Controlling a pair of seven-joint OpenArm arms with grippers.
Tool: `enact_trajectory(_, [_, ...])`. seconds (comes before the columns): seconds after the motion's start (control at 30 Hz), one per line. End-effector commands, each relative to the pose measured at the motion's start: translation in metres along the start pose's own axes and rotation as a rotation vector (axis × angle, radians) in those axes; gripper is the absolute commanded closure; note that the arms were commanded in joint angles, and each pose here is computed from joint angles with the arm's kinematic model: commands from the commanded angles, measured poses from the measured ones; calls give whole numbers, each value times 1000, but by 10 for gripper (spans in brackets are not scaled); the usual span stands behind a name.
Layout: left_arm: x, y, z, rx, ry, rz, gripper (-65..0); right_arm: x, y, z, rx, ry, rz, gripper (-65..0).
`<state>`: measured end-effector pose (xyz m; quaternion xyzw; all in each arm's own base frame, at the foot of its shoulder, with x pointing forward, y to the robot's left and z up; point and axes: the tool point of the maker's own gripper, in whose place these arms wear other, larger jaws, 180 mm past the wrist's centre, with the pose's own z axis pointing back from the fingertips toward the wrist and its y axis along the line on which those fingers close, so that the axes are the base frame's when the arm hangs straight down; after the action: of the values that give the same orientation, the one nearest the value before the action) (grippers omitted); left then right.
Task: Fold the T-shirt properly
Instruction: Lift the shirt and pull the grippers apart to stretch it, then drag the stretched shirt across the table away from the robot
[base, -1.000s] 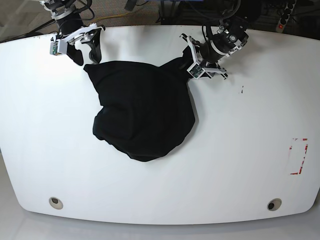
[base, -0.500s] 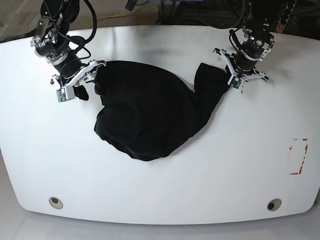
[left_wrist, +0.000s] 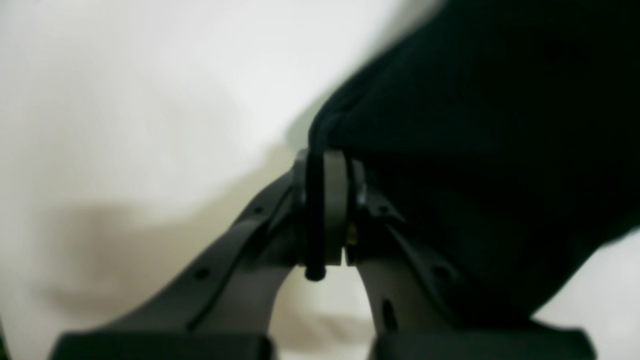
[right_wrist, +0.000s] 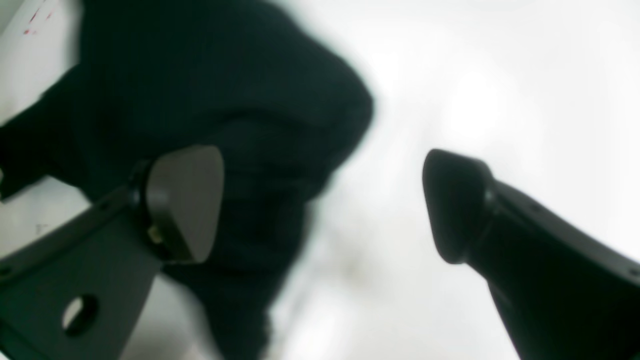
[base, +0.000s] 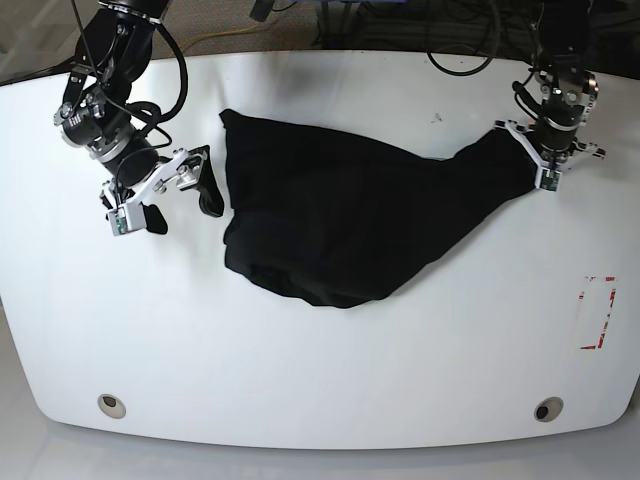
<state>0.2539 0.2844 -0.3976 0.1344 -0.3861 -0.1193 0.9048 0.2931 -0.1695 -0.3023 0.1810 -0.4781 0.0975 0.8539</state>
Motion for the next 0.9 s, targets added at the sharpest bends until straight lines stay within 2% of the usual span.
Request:
enact_trajectory(0.0, [8,34,0,71,-25,-2,0,18,-5,1,8,-50,27,-604])
enact_trajectory(0.2, [15,72,1,148,13,10,0,4,4,-26,81,25,25,-604])
enact_trajectory(0.57, [15,70,0,148,18,15,0,-41,45,-99,278,222,-42,-604])
enact_trajectory(0.8, [11,69,0,144,25,18,0,-50,79,-131,367,216,-80,-602])
enact_trajectory(0.87, [12,69,0,146,24,18,0,-52,82,-136,377,223,-84,-572])
